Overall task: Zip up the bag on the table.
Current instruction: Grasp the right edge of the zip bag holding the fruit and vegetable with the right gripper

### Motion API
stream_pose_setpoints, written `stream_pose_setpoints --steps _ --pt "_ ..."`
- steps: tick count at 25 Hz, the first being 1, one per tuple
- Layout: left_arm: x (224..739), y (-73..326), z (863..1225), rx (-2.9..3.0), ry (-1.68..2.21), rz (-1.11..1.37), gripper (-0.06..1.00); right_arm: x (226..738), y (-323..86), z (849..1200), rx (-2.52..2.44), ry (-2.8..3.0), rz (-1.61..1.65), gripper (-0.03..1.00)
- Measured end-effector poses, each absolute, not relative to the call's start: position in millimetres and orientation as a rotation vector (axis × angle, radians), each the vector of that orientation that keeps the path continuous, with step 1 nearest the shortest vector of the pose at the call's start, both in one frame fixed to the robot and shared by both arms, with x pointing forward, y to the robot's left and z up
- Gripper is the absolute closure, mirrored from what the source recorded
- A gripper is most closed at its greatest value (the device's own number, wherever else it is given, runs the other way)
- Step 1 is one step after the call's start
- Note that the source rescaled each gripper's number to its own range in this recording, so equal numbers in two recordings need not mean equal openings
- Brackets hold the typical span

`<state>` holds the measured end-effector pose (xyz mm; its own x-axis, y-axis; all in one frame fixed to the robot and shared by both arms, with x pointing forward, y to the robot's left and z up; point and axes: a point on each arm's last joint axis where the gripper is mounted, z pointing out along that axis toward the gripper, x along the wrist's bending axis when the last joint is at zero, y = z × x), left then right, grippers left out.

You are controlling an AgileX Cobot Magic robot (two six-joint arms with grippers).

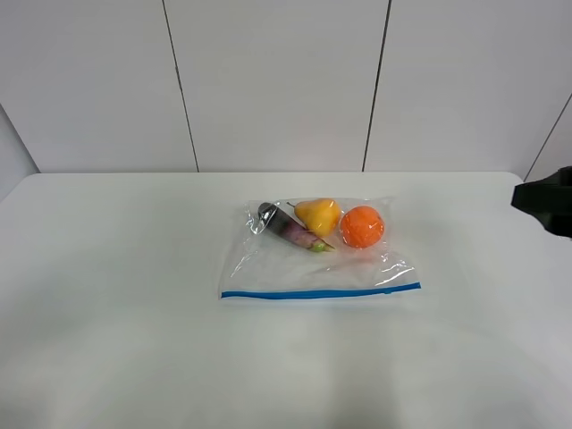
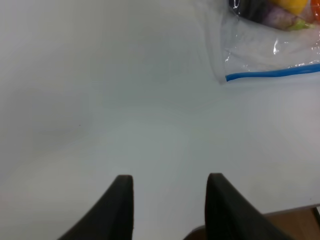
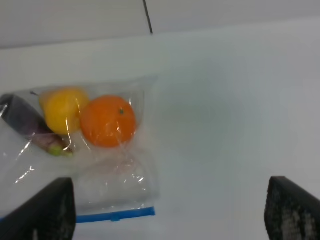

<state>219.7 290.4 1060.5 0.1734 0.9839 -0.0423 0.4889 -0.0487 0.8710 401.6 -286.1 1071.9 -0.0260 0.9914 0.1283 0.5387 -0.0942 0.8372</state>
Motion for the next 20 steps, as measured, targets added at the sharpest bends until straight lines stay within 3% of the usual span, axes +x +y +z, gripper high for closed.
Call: stream_pose_setpoints --steps 13,20 --pt "220 291 1060 1.657 1.427 0.791 0.41 469 -277 993 2.108 1.692 0.879 0.15" --pt "220 291 1060 1.657 1.427 0.791 0.41 509 -270 975 2.198 1.833 0.784 0.15"
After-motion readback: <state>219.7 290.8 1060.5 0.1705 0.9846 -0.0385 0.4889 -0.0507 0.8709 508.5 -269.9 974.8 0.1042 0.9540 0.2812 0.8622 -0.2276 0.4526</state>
